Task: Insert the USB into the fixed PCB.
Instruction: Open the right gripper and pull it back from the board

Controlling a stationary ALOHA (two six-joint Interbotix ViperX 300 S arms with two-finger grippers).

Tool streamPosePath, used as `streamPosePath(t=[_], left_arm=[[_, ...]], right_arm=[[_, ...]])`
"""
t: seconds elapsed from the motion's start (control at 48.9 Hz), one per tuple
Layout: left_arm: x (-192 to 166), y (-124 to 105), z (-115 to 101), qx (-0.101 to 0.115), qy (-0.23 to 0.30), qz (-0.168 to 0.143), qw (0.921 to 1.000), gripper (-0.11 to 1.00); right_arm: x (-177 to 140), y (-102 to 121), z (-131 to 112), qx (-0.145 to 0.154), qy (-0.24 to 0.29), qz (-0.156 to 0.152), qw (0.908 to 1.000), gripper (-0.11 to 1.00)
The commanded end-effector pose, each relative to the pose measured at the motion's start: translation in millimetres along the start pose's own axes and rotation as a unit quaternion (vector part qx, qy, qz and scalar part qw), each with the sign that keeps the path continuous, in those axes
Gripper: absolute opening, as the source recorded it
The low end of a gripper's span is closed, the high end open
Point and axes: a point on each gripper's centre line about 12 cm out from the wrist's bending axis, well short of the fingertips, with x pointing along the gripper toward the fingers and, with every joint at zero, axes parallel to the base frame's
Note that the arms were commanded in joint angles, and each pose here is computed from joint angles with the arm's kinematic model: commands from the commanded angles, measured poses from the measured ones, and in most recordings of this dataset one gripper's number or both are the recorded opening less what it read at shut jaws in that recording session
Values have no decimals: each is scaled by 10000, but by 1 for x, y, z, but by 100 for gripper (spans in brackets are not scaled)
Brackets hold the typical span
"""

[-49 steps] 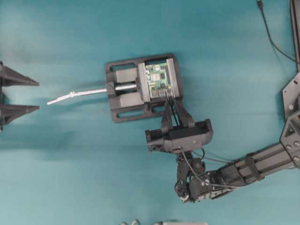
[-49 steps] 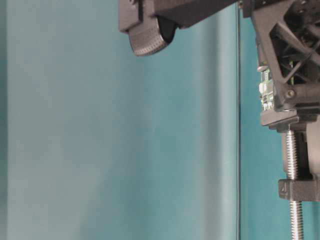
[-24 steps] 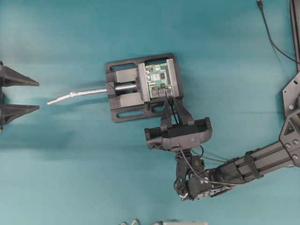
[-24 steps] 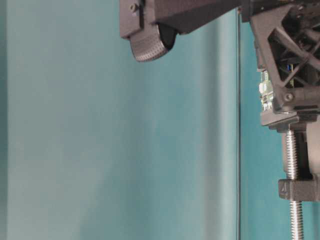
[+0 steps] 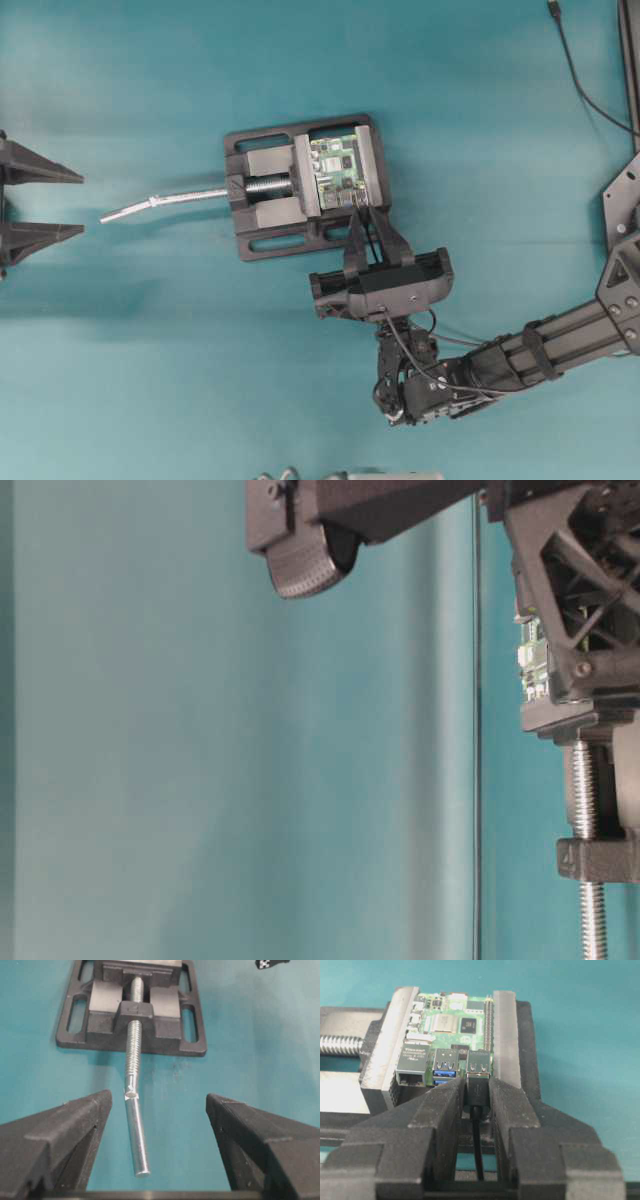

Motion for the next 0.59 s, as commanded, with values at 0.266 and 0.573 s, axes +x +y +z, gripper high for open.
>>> streamPosePath(t=[0.266,0.573], left_arm=[[1,0,5,43,-69,0,10000,92],[1,0,5,51,-77,-1,10000,92]], right_arm=[[12,0,12,132,64,-186,9997,25],[4,0,13,155,95,-144,9997,49]])
